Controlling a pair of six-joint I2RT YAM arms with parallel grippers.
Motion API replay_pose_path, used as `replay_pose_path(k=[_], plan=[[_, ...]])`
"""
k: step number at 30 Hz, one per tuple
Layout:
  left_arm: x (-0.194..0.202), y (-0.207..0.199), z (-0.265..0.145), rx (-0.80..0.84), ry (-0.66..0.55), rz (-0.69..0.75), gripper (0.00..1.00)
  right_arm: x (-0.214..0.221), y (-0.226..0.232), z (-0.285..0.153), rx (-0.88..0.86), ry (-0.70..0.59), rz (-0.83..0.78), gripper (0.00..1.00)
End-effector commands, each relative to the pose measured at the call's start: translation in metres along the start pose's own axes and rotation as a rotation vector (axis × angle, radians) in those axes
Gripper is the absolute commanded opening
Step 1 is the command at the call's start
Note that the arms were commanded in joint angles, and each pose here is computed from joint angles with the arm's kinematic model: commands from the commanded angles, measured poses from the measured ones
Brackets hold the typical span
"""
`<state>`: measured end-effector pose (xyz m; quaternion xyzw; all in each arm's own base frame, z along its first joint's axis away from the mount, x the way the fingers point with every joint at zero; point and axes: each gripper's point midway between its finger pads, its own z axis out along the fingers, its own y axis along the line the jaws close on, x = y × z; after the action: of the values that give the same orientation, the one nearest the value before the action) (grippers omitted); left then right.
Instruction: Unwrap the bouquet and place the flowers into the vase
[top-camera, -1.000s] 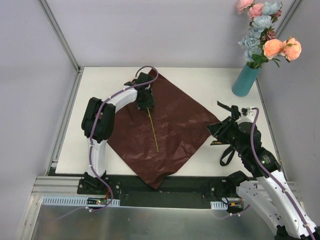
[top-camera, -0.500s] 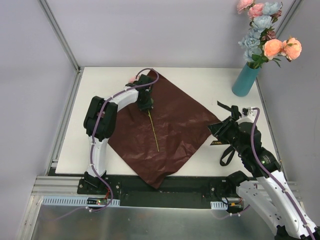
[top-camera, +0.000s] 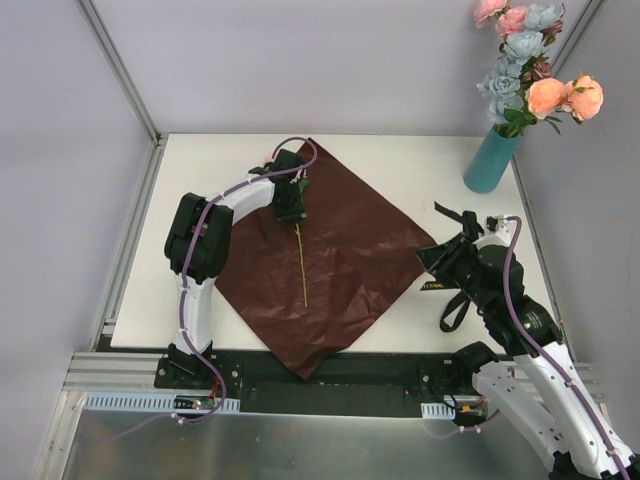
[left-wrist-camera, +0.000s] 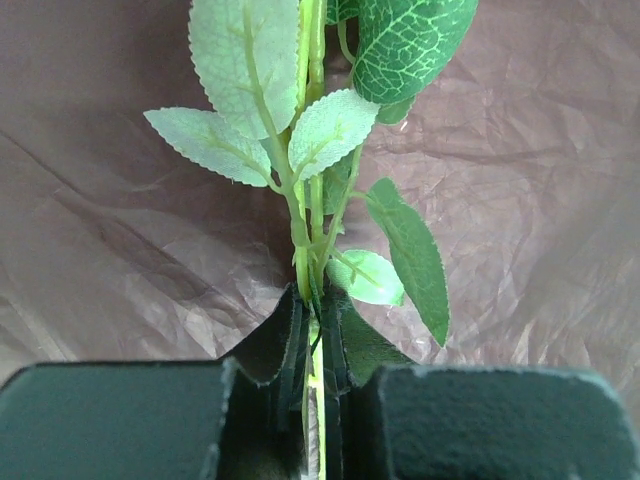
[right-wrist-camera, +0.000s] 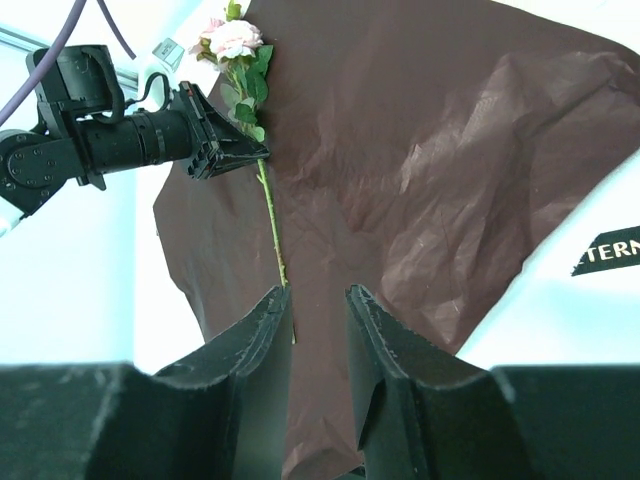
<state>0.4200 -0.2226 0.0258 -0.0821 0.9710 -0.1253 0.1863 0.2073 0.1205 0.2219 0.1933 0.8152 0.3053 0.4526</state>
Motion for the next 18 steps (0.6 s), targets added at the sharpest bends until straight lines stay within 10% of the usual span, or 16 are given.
replay_pose_path(k=[1,18], plan=[[-0.015,-0.023,-0.051,0.121,-0.074,0.070,0.00,-0.005,0.014,0.000,-0.056,-0.019,0.028,0.34],[0.076,-0.142,-0.203,0.699,-0.135,0.377,0.00,-0.015,0.101,0.047,-0.418,0.011,0.222,0.50]])
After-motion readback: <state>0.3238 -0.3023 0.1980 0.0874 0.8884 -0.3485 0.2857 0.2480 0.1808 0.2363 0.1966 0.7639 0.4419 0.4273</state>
